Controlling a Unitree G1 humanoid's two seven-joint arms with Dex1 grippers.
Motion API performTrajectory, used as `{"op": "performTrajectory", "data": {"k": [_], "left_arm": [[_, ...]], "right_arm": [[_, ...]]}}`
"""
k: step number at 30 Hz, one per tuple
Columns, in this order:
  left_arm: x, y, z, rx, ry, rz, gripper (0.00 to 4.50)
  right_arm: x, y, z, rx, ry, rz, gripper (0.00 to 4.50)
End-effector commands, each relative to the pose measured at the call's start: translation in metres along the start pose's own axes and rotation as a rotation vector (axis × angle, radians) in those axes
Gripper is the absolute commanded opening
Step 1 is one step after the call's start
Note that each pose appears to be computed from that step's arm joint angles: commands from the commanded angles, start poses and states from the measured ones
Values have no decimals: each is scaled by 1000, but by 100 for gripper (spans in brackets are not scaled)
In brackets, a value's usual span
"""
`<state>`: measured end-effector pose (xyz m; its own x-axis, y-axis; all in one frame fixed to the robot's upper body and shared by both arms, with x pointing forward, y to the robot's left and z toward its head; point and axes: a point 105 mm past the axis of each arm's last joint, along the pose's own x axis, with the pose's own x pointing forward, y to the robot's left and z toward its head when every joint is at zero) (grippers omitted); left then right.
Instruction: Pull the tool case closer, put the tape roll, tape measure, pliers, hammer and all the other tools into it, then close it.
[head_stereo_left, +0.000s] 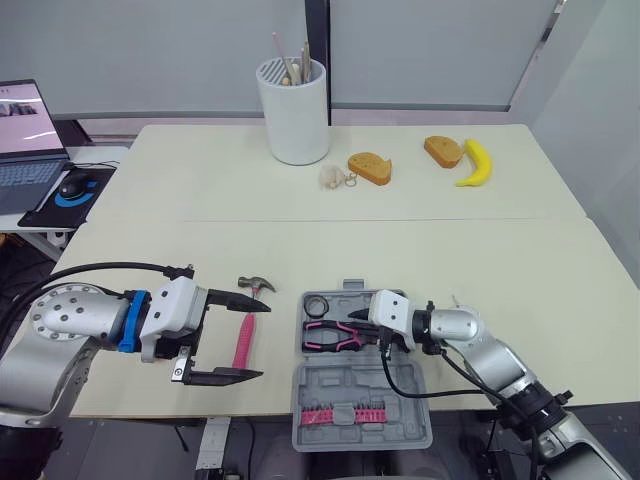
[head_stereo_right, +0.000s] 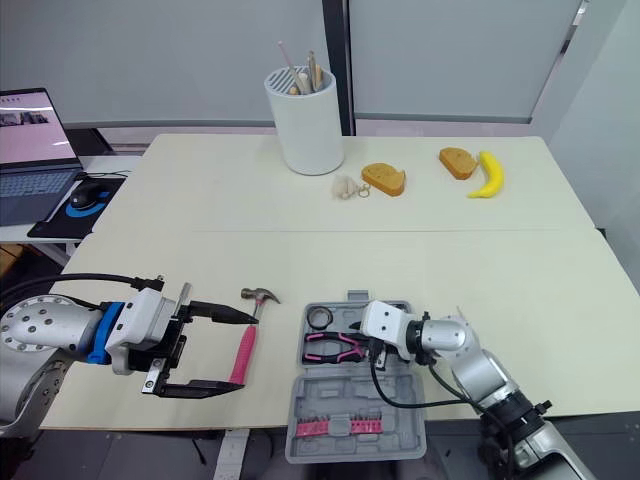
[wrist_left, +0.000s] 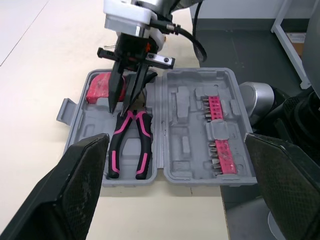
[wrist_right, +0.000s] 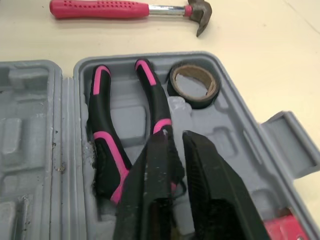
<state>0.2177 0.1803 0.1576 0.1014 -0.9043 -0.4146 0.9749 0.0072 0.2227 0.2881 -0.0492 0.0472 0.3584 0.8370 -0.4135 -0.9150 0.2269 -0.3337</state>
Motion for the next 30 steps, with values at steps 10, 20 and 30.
{"op": "performTrajectory", "data": {"k": [10, 20, 30], "left_arm": [[4, 0, 4, 22, -2, -10, 450], [6, -1, 4, 15, -5, 9, 450], [8, -1, 2, 9, -13, 22, 450]], "right_arm": [[6, 7, -30, -3, 124, 36, 1], [6, 14, -41, 23, 155, 59, 1], [1, 3, -35, -3, 143, 35, 1]]}}
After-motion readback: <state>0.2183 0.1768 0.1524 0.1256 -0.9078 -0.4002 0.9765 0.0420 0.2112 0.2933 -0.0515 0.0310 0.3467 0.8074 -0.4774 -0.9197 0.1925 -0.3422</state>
